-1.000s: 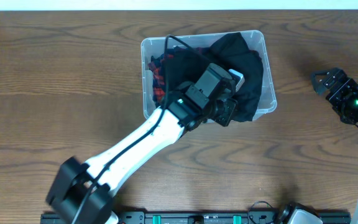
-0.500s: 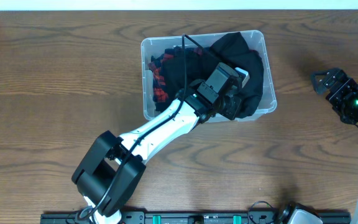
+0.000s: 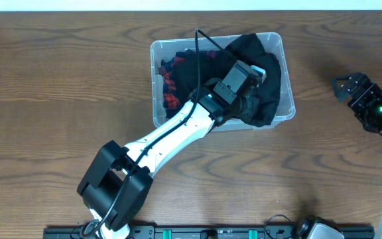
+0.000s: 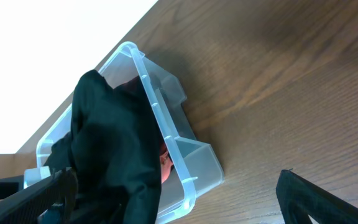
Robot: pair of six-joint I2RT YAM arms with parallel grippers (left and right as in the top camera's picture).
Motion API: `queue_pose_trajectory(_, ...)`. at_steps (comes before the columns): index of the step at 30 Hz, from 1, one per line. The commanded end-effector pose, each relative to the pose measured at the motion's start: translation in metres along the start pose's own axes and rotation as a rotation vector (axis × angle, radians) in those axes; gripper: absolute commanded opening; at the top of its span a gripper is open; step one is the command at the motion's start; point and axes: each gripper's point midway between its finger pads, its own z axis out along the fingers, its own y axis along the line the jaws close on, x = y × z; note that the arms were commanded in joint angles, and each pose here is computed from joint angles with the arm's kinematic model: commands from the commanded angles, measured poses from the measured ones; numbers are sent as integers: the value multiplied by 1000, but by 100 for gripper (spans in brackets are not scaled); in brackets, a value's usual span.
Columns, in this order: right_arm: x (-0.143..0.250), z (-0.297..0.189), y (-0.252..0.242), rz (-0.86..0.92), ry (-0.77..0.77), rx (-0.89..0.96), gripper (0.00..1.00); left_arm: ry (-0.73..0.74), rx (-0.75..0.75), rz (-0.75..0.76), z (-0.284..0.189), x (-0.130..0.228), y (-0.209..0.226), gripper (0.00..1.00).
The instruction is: Pack container
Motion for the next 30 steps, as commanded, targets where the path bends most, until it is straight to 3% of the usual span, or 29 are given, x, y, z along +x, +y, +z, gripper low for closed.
queue_pose_trajectory(1, -1, 0, 0, 14, 1, -6, 99, -38, -31, -8, -3, -14, 5, 25)
queue_pose_trajectory(12, -1, 0, 0, 14, 1, -6, 99, 171, -106, -51, 68, 53, 49, 25)
queue_pose_trajectory(20, -1, 0, 0, 14, 1, -6, 99, 106, -94, -48, 28, 23, 38, 27)
queue_pose_trajectory(25, -1, 0, 0, 14, 1, -6, 99, 25, -83, -36, -41, -13, 19, 59)
queue_pose_trajectory(28, -1, 0, 0, 14, 1, -6, 99, -51, -178, -29, -95, -30, 25, 78)
queue_pose_trajectory(30, -1, 0, 0, 14, 1, -6, 99, -104, -271, -33, -136, -35, 36, 81)
